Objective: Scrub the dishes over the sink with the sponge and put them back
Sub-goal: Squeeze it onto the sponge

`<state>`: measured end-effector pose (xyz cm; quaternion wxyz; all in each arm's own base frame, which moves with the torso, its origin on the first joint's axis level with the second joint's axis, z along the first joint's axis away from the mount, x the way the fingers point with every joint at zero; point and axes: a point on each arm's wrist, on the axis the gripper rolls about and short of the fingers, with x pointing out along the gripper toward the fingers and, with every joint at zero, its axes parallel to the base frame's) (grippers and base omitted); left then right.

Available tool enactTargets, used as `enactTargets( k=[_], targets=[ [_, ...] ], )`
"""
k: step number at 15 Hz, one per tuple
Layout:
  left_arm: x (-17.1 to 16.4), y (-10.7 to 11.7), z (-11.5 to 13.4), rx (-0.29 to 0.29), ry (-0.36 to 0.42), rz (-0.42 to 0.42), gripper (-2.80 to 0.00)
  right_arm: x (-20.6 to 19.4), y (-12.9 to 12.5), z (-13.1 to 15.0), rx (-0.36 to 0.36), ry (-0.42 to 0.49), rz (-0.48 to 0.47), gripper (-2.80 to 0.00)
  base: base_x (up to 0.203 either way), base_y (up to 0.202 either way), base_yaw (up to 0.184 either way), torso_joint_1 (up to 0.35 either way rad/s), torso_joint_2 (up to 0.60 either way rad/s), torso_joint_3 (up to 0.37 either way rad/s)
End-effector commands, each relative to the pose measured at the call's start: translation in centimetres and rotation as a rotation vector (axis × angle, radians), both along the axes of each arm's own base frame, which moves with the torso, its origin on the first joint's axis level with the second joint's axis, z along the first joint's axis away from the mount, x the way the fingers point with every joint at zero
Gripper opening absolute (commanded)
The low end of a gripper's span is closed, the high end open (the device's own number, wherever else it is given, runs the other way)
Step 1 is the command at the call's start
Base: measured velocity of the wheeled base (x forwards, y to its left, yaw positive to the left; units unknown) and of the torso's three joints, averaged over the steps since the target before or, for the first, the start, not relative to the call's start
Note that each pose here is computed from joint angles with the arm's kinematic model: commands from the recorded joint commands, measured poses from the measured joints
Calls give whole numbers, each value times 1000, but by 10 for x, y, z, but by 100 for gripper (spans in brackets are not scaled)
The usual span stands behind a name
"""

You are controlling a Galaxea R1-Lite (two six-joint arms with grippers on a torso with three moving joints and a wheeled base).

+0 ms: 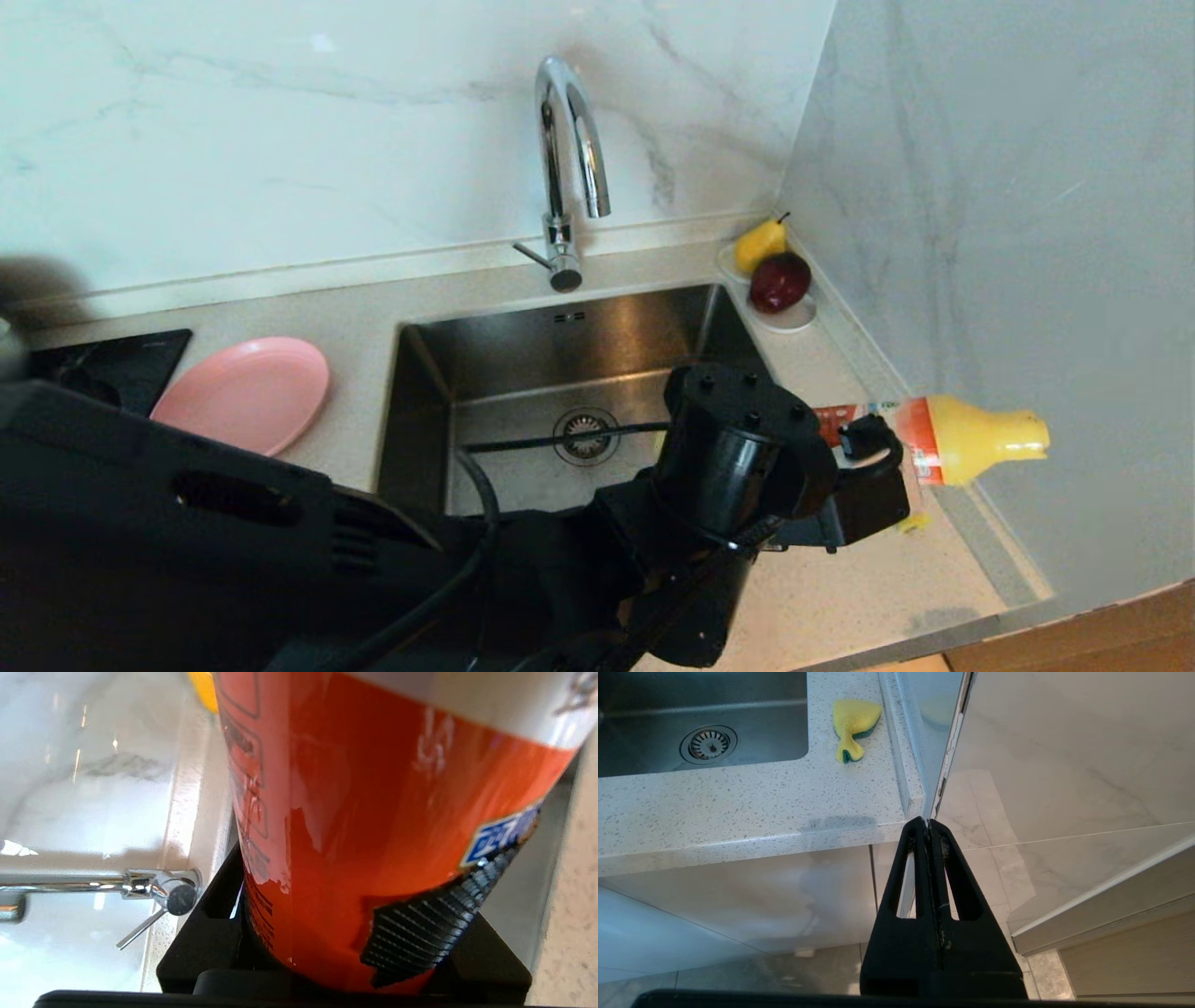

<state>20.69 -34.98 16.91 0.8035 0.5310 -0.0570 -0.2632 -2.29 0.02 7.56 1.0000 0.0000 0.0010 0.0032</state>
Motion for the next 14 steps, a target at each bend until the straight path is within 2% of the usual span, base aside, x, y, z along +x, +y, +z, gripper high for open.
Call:
enactTargets(
  k=[1, 6, 9, 12, 14],
  targets=[
    [4, -8, -12, 42, -7, 12, -280, 0, 0, 0, 0, 0, 0, -280, 0, 0, 0, 0, 0, 0],
    [10, -17, -24, 111, -22, 129, -280, 0, 0, 0, 0, 0, 0, -280, 0, 0, 0, 0, 0, 0],
    [3, -30, -28, 152, -44, 222, -280, 0, 0, 0, 0, 0, 1, -280, 0, 0, 0, 0, 0, 0],
    [1, -42, -41, 178, -42, 234, -280, 0, 0, 0, 0, 0, 0, -280, 0, 0, 0, 0, 0, 0],
    [-6, -48, -47, 196, -43, 213, -280, 0, 0, 0, 0, 0, 0, -280, 0, 0, 0, 0, 0, 0]
  ],
)
